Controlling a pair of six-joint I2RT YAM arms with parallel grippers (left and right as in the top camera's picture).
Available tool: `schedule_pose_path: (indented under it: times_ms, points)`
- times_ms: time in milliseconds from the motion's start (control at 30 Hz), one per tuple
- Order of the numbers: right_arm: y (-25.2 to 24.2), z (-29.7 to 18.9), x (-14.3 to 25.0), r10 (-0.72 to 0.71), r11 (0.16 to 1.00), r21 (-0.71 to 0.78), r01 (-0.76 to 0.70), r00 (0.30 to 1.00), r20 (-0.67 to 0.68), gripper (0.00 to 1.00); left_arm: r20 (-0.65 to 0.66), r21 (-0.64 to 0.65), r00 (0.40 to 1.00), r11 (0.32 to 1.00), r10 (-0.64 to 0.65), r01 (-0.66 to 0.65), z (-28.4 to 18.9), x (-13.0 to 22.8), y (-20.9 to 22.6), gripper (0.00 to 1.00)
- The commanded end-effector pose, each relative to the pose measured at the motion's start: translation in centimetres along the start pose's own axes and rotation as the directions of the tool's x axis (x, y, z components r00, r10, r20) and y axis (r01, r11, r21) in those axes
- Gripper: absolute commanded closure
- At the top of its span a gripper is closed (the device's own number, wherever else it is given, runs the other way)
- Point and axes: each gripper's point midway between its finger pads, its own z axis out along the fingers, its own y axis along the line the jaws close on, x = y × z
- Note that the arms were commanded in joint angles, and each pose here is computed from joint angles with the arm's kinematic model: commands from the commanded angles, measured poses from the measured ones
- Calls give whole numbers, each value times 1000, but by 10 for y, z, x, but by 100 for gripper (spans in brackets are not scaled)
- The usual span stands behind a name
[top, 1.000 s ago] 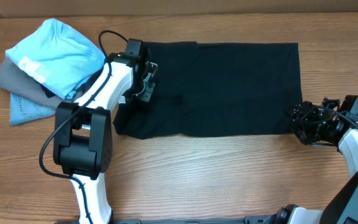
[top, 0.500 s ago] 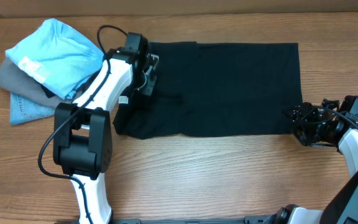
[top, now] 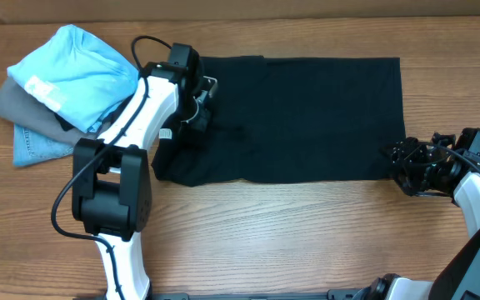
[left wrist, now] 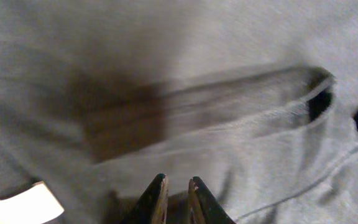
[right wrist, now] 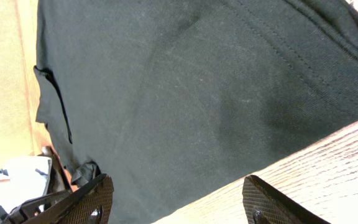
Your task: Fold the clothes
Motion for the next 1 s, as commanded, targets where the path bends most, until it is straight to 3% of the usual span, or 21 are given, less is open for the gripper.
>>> schedule_pose_path:
  times_ms: [0, 133, 467, 633, 967]
  points:
    - [4, -1, -3, -21, 1000, 2, 21, 1000, 12, 30, -34, 31, 996, 996, 79, -78, 15, 12, -18, 87]
    - [3, -1, -3, -19, 1000, 4, 19, 1000, 9, 30, -41, 18, 995, 996, 89, -89, 31, 20, -18, 95]
    - [0, -1, -4, -19, 1000, 20, 19, 1000, 19, 30, 51, -14, 996, 997, 79, -79, 48, 8, -11, 95]
    - [-1, -1, -6, -20, 999, 31, 19, 999, 25, 32, 184, -92, 981, 994, 67, -51, 44, -26, 2, 92]
    - [-3, -1, -6, -18, 999, 41, 17, 999, 27, 34, 428, -73, 903, 996, -23, 60, -4, -100, 5, 84]
